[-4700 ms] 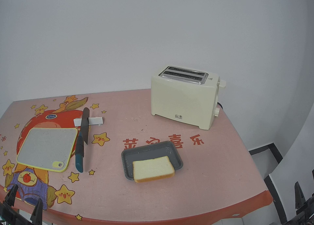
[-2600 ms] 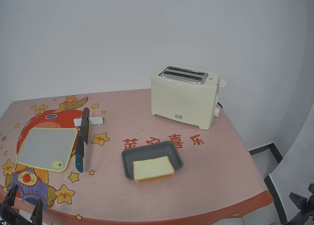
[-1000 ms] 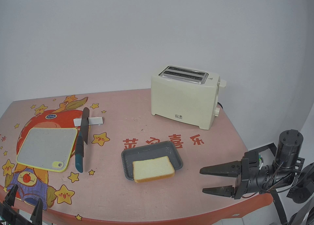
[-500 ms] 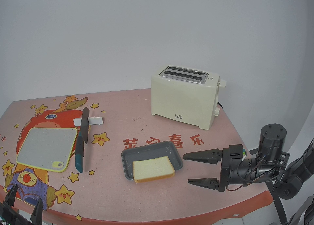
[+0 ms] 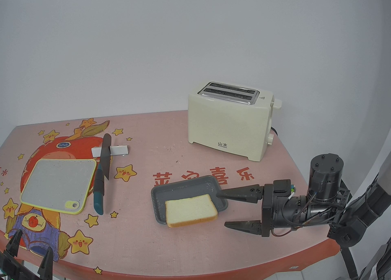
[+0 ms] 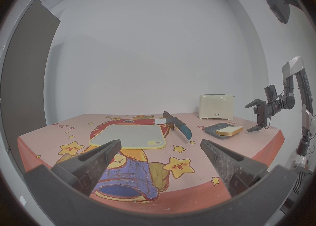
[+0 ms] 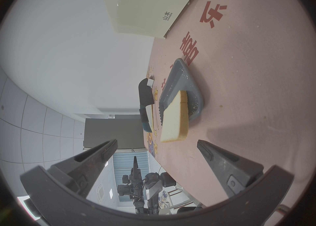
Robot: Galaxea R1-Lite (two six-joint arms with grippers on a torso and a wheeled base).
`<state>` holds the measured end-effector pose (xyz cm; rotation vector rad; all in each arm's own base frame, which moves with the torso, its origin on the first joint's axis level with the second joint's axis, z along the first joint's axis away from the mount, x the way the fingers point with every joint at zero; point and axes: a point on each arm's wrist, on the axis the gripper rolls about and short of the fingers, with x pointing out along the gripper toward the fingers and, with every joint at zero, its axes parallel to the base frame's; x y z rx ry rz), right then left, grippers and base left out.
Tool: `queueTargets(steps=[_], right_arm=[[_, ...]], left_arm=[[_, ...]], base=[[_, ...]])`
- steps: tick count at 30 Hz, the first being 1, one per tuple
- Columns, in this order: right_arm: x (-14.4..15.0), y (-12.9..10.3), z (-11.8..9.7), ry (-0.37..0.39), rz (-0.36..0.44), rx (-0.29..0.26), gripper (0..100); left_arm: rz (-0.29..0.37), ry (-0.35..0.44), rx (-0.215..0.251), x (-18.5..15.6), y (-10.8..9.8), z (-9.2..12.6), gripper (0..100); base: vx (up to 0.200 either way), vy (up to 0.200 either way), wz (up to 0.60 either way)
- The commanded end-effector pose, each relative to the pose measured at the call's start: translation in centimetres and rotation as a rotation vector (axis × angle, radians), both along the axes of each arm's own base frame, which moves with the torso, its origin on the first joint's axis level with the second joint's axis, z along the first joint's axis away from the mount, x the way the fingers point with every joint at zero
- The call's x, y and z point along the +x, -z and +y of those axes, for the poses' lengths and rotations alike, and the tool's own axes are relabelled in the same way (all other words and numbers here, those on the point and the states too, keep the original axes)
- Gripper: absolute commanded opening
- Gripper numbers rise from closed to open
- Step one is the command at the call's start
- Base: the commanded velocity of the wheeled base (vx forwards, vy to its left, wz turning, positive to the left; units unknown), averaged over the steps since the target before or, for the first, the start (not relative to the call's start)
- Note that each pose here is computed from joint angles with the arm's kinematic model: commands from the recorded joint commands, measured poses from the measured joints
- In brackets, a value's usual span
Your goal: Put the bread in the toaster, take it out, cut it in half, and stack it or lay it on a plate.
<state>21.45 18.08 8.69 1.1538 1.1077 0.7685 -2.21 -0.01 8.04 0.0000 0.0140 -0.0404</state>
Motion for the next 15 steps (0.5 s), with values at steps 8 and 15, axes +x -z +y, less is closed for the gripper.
queueTargets(steps=[8,15], right_arm=[[1.0,0.8,1.3,-0.014,0.006,-0.004,100],[1.3,0.9,2.0,-0.028,0.002,0.000,100]], left_arm=[[0.015,-0.001,0.000,0.1,0.4,0.0,100],[0.015,-0.001,0.000,0.1,0.4,0.0,100]], base=[[0.000,0.000,0.00],[0.000,0.000,0.00]])
